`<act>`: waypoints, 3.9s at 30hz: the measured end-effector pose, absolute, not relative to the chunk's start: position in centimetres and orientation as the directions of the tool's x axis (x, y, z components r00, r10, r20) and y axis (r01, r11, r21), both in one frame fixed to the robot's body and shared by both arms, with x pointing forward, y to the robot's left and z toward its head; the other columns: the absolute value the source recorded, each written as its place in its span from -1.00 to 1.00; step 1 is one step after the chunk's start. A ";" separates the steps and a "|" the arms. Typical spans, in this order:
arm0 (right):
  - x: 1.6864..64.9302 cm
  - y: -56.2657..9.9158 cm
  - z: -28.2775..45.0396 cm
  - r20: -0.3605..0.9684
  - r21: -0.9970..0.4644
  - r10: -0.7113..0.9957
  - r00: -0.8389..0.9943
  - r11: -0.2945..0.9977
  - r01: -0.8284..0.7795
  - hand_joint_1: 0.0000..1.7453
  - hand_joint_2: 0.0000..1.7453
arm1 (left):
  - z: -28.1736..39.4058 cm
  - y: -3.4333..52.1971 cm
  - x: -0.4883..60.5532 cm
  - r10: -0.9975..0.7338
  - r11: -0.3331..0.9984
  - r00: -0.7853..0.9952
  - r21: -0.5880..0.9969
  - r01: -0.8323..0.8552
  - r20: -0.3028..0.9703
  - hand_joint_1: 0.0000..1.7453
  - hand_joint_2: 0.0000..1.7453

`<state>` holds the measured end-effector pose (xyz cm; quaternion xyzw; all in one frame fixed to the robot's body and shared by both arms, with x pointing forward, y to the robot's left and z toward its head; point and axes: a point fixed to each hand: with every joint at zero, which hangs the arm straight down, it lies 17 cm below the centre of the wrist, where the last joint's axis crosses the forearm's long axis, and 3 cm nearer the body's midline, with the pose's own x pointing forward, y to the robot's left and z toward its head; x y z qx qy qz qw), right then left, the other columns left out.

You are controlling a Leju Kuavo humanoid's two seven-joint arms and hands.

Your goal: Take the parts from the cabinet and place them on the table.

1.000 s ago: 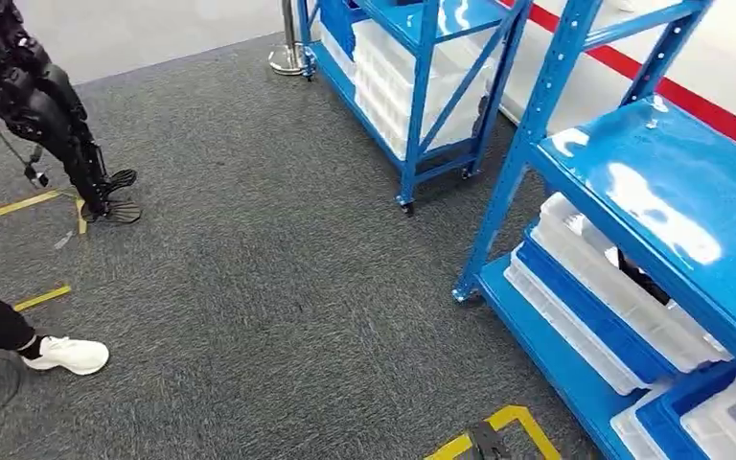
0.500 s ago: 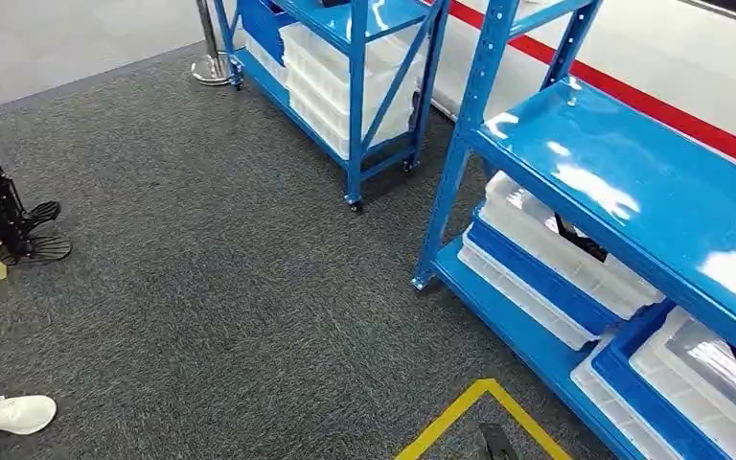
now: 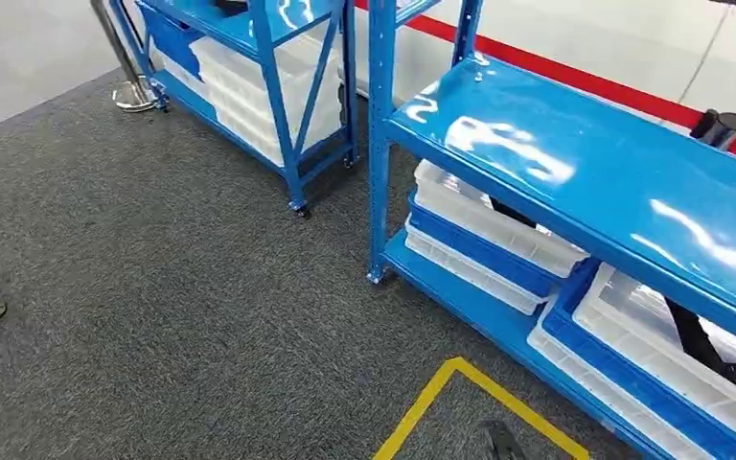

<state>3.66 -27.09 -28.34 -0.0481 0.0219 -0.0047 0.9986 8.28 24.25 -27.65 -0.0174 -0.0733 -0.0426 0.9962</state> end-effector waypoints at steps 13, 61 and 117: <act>3.0 -26.8 -28.4 -0.056 -0.104 0.002 0.998 0.994 -0.008 -1.00 -1.00 | -27.7 24.4 8.5 -0.118 0.993 0.981 0.010 0.117 0.153 -1.00 -1.00; 3.7 -27.9 -28.4 -0.024 -0.158 0.079 0.997 0.984 -0.082 -1.00 -1.00 | -27.7 24.0 9.0 -0.159 0.986 0.971 0.080 0.147 0.179 -1.00 -1.00; 2.7 -27.4 -28.5 0.021 -0.150 0.090 0.996 0.985 -0.086 -1.00 -1.00 | -27.9 25.7 8.2 -0.128 0.989 0.972 0.102 0.110 0.198 -1.00 -1.00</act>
